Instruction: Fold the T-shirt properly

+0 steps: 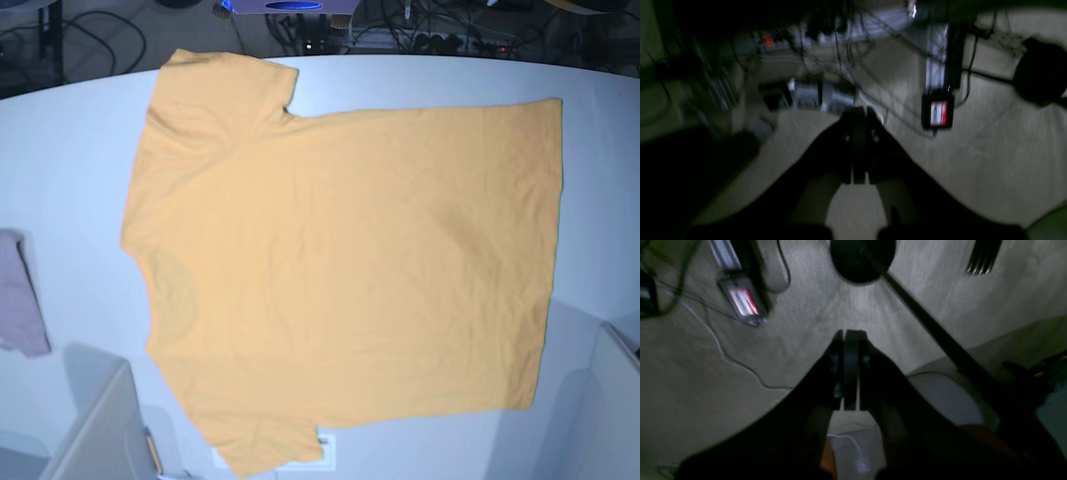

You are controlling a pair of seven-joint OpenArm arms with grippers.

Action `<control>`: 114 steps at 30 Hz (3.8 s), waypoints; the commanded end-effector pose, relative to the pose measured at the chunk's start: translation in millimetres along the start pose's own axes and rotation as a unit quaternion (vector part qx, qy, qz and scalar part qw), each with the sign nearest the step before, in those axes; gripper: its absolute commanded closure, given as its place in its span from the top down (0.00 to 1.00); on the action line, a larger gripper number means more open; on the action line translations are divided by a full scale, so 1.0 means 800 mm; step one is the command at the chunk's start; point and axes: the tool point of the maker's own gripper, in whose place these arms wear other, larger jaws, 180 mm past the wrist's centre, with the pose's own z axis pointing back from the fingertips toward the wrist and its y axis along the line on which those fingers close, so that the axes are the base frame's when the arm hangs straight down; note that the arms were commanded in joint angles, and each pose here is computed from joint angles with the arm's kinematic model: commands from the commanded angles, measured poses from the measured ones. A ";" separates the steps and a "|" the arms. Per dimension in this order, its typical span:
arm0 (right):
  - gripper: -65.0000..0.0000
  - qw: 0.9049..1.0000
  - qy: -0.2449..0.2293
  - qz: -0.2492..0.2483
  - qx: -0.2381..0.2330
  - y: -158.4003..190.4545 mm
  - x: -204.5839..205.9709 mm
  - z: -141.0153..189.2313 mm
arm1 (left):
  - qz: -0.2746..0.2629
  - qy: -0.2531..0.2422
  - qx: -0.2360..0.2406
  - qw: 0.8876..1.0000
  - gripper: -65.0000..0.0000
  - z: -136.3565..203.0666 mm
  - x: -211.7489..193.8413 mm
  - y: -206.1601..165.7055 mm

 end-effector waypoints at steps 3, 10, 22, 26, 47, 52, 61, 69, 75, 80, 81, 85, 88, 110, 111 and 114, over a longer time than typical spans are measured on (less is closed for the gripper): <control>0.00 0.999 -0.039 -0.015 -0.024 -0.024 0.029 0.032 | -0.007 -0.028 -0.001 1.000 0.00 0.031 0.012 0.001; 0.00 0.993 -0.105 -0.037 -0.048 -0.045 0.101 0.102 | -0.007 -0.092 -0.008 0.996 0.00 0.075 0.065 -0.006; 0.00 0.961 -0.249 -0.098 -0.067 -0.054 0.226 0.201 | -0.012 -0.219 0.070 0.973 0.00 0.154 0.179 0.066; 0.00 0.952 -0.279 -0.116 -0.050 -0.043 0.260 0.207 | -0.010 -0.251 0.068 0.965 0.00 0.160 0.209 0.064; 0.58 0.905 -0.289 -0.223 0.217 -0.039 0.345 0.246 | 0.076 -0.320 0.063 0.942 0.14 0.156 0.275 0.090; 0.58 0.910 -0.270 -0.222 0.224 -0.042 0.353 0.234 | 0.142 -0.329 0.057 0.932 0.60 0.161 0.277 0.120; 0.54 0.915 -0.210 -0.239 0.248 -0.028 0.330 0.197 | 0.239 -0.352 0.013 0.905 0.66 0.166 0.281 0.158; 0.54 0.923 -0.165 -0.193 0.289 0.025 0.319 0.189 | 0.250 -0.340 0.021 0.906 0.66 0.154 0.268 0.168; 0.54 0.924 -0.152 -0.177 0.302 0.045 0.310 0.188 | 0.255 -0.347 0.052 0.901 0.66 0.159 0.265 0.197; 0.53 0.924 -0.152 -0.176 0.304 0.047 0.311 0.188 | 0.268 -0.342 0.077 0.898 0.66 0.150 0.254 0.221; 0.53 0.924 -0.152 -0.176 0.304 0.047 0.311 0.188 | 0.271 -0.336 0.081 0.898 0.66 0.146 0.248 0.224; 0.30 0.924 -0.151 -0.176 0.304 0.047 0.310 0.188 | 0.285 -0.322 0.090 0.898 0.66 0.128 0.235 0.232; 0.00 0.924 -0.149 -0.174 0.305 0.048 0.311 0.188 | 0.292 -0.315 0.094 0.898 0.66 0.120 0.229 0.235; 0.00 0.924 -0.125 -0.187 0.310 0.051 0.298 0.171 | 0.410 -0.251 0.022 0.877 0.66 0.110 0.226 0.261; 0.00 0.924 -0.125 -0.187 0.310 0.051 0.298 0.171 | 0.412 -0.248 0.020 0.876 0.66 0.109 0.228 0.263; 0.00 0.923 -0.125 -0.188 0.311 0.051 0.299 0.171 | 0.410 -0.239 0.003 0.880 0.66 0.102 0.238 0.256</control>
